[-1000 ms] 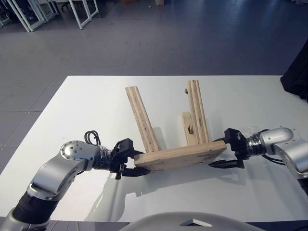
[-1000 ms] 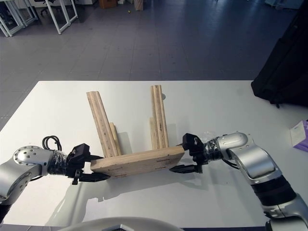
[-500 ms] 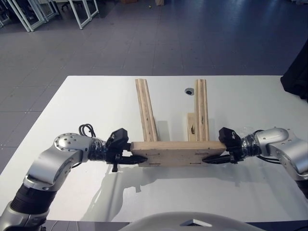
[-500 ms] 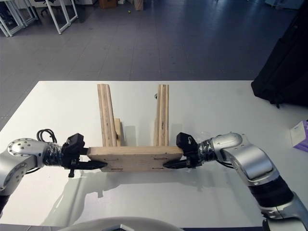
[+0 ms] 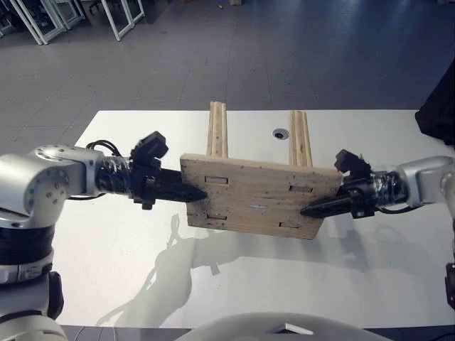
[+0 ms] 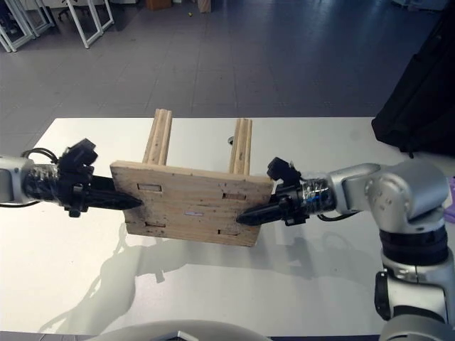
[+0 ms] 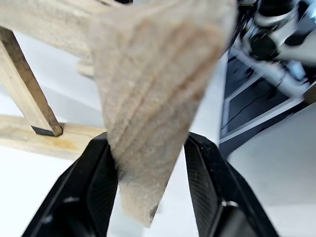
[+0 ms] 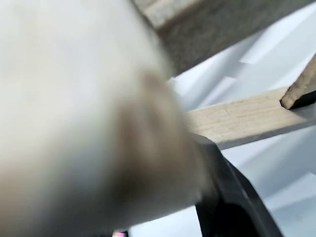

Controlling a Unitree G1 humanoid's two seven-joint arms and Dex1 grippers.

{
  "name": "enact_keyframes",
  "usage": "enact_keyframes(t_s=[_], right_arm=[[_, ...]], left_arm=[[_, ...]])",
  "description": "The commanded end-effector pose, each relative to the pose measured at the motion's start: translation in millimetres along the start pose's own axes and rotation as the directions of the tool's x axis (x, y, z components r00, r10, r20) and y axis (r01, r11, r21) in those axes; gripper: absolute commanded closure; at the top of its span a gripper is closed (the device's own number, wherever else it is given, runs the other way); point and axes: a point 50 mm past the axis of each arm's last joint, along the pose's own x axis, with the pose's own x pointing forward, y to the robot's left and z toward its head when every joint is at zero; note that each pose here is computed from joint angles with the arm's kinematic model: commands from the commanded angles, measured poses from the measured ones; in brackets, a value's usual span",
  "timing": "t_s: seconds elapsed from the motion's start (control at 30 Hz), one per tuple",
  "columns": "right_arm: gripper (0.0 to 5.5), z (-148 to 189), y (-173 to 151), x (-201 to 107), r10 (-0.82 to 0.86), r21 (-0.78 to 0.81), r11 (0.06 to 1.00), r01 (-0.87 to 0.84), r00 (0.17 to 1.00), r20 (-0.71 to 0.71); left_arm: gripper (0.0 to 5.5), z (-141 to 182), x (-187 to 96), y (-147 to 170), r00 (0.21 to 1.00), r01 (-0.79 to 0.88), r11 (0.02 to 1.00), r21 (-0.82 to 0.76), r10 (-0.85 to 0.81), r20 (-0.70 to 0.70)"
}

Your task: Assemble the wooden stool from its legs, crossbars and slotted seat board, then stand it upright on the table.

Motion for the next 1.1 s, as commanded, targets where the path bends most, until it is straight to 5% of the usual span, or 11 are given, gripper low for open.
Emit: enact_keyframes(t_s=[0.03, 0.27, 0.47, 0.57, 0.73, 1.1], right_arm=[[3.71, 50.4, -0.2, 3.6, 0.352, 0.244, 0.893, -0.378, 0.925, 0.142], [3.71, 68.8, -27.7, -7.5, 0.328, 0.453, 0.737, -0.502, 0.851, 0.409], [3.52, 28.3, -65.1, 1.1, 0.166, 0.639, 0.649, -0.412, 0.897, 0.41], [2.91, 25.2, -67.6, -7.7, 0.134, 0.642, 0.647, -0.412, 0.89, 0.436], [2.87, 31.3, -59.0, -43.3, 0.105, 0.562, 0.688, -0.459, 0.829, 0.549], [2.87, -3.3, -65.1, -71.4, -0.014, 0.582, 0.706, -0.404, 0.813, 0.582]], left_arm=[[3.74, 17.8, 20.1, -7.7, 0.915, 0.396, 0.87, -0.293, -0.403, 0.04], [3.74, 41.8, 16.8, 23.2, 0.899, 0.437, 0.738, -0.514, -0.378, 0.222], [2.72, 39.3, 21.0, 54.5, 0.929, 0.363, 0.674, -0.644, -0.211, 0.304], [2.15, 36.4, 16.5, 59.8, 0.927, 0.361, 0.658, -0.661, -0.173, 0.334], [1.31, 36.0, -6.3, 61.9, 0.89, 0.404, 0.659, -0.635, -0.124, 0.438], [1.31, 6.7, -24.5, 74.2, 0.913, 0.247, 0.745, -0.62, 0.036, 0.407]])
